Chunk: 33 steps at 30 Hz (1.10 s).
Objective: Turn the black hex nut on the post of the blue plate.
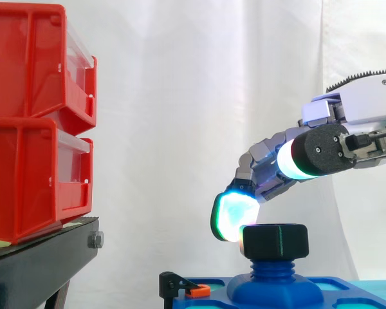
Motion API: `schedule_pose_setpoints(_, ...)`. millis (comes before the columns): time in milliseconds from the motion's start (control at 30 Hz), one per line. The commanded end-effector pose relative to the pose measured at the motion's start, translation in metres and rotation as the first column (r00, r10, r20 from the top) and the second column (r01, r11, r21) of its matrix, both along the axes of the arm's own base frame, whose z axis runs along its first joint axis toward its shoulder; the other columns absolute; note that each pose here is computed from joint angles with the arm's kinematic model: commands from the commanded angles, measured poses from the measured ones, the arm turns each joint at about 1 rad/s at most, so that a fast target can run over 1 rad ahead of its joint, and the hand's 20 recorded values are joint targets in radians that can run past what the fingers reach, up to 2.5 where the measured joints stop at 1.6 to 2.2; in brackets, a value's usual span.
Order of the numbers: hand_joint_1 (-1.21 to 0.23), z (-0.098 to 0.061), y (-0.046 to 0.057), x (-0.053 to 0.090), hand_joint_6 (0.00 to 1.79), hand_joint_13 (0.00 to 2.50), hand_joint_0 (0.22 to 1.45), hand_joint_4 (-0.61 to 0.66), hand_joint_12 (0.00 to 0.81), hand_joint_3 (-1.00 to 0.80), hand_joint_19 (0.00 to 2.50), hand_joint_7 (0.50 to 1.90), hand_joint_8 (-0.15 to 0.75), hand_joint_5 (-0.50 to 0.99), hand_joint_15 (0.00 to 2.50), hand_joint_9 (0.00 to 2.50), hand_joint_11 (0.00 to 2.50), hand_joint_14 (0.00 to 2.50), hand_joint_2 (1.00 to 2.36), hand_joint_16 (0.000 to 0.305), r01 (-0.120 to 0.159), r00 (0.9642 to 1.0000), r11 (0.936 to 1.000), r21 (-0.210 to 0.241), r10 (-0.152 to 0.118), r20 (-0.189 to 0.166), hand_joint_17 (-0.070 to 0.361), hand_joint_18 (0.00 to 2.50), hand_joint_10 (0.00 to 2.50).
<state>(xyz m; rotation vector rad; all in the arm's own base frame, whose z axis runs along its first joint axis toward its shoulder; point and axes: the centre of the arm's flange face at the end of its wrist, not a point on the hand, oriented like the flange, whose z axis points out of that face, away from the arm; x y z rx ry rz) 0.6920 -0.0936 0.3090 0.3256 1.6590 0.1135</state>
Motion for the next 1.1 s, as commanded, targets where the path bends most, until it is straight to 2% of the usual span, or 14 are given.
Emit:
schedule_pose_setpoints(0, -0.19, -0.001, -0.002, -0.002, 0.5, 0.22, 0.42, 0.27, 0.363, -0.5, 0.19, 0.94, 0.234, -0.13, 0.03, 0.34, 0.02, 0.0, 1.0, 0.053, 0.002, 0.9999, 1.0, -0.008, -0.002, -0.015, 0.118, 0.16, 0.0)
schedule_pose_setpoints(367, -0.2, -0.003, -0.007, -0.004, 0.5, 0.22, 0.42, 0.27, 0.362, -0.5, 0.19, 0.95, 0.233, -0.13, 0.04, 0.34, 0.03, 0.0, 1.0, 0.052, 0.005, 0.9995, 0.9999, -0.011, -0.005, -0.032, 0.118, 0.16, 0.0)
schedule_pose_setpoints(633, -0.21, -0.001, -0.004, -0.004, 0.5, 0.22, 0.41, 0.24, 0.366, -0.5, 0.19, 0.87, 0.234, -0.18, 0.04, 0.32, 0.01, 0.0, 1.0, 0.053, -0.018, 0.9994, 0.9998, -0.009, 0.018, -0.029, 0.118, 0.17, 0.0)
schedule_pose_setpoints(700, -0.21, 0.01, -0.003, 0.001, 0.5, 0.22, 0.41, 0.23, 0.368, -0.5, 0.19, 0.86, 0.235, -0.18, 0.04, 0.32, 0.02, 0.0, 1.0, 0.053, -0.023, 0.9997, 0.9997, -0.007, 0.023, -0.005, 0.119, 0.17, 0.0)
schedule_pose_setpoints(800, -0.21, 0.022, -0.002, 0.006, 0.5, 0.22, 0.41, 0.23, 0.37, -0.5, 0.19, 0.85, 0.233, -0.19, 0.03, 0.31, 0.02, 0.0, 1.0, 0.053, -0.03, 0.9995, 0.9995, -0.005, 0.03, 0.012, 0.12, 0.17, 0.0)
schedule_pose_setpoints(900, -0.21, 0.03, -0.001, 0.006, 0.5, 0.22, 0.41, 0.23, 0.371, -0.5, 0.19, 0.85, 0.233, -0.19, 0.04, 0.31, 0.01, 0.0, 1.0, 0.053, -0.038, 0.9993, 0.9992, -0.008, 0.038, -0.005, 0.12, 0.16, 0.0)
schedule_pose_setpoints(1067, -0.21, 0.031, -0.001, 0.005, 0.5, 0.22, 0.4, 0.22, 0.373, -0.5, 0.19, 0.84, 0.234, -0.19, 0.04, 0.31, 0.01, 0.0, 1.0, 0.054, -0.039, 0.9991, 0.9991, -0.017, 0.039, -0.014, 0.122, 0.17, 0.0)
